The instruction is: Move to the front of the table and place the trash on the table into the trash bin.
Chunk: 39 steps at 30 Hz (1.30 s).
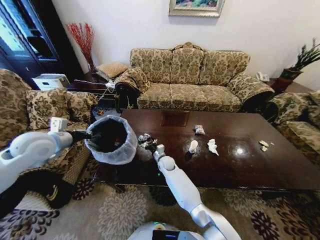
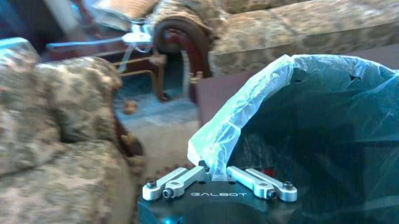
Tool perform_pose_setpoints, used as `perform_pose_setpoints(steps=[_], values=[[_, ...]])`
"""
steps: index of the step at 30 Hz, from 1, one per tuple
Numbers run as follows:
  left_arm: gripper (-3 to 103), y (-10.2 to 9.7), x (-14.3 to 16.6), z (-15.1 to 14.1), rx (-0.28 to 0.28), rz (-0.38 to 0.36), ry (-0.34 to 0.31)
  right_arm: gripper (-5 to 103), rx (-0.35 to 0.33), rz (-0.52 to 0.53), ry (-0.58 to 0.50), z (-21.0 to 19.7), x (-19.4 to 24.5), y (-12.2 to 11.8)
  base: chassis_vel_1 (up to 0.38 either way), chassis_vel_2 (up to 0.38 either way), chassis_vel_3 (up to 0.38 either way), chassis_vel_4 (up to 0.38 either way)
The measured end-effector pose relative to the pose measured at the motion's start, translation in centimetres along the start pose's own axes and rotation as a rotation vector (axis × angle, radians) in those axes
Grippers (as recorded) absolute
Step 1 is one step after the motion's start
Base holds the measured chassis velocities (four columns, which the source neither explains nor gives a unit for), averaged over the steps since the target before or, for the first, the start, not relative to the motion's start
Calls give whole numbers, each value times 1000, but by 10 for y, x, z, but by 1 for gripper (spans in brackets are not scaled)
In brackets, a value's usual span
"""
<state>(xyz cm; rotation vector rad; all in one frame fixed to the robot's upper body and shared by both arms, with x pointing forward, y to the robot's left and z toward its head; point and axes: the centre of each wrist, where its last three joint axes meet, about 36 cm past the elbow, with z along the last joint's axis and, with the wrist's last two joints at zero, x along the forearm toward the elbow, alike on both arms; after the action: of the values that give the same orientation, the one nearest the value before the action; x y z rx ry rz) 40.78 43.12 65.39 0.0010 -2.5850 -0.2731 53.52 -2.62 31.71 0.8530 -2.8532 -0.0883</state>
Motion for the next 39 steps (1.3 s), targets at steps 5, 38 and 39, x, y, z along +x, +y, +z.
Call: perform_pose_setpoints(steps=[5, 38, 39], values=[[0, 9, -4, 3, -6, -50, -15, 100, 9, 8, 9, 4, -1, -3, 0, 0, 0, 0], [0, 1, -2, 10, 14, 3, -32, 100, 37, 58, 24, 16, -15, -33, 41, 43, -40, -44], [0, 0, -2, 11, 14, 6, -31, 100, 42, 68, 32, 18, -17, -38, 0, 0, 0, 0]])
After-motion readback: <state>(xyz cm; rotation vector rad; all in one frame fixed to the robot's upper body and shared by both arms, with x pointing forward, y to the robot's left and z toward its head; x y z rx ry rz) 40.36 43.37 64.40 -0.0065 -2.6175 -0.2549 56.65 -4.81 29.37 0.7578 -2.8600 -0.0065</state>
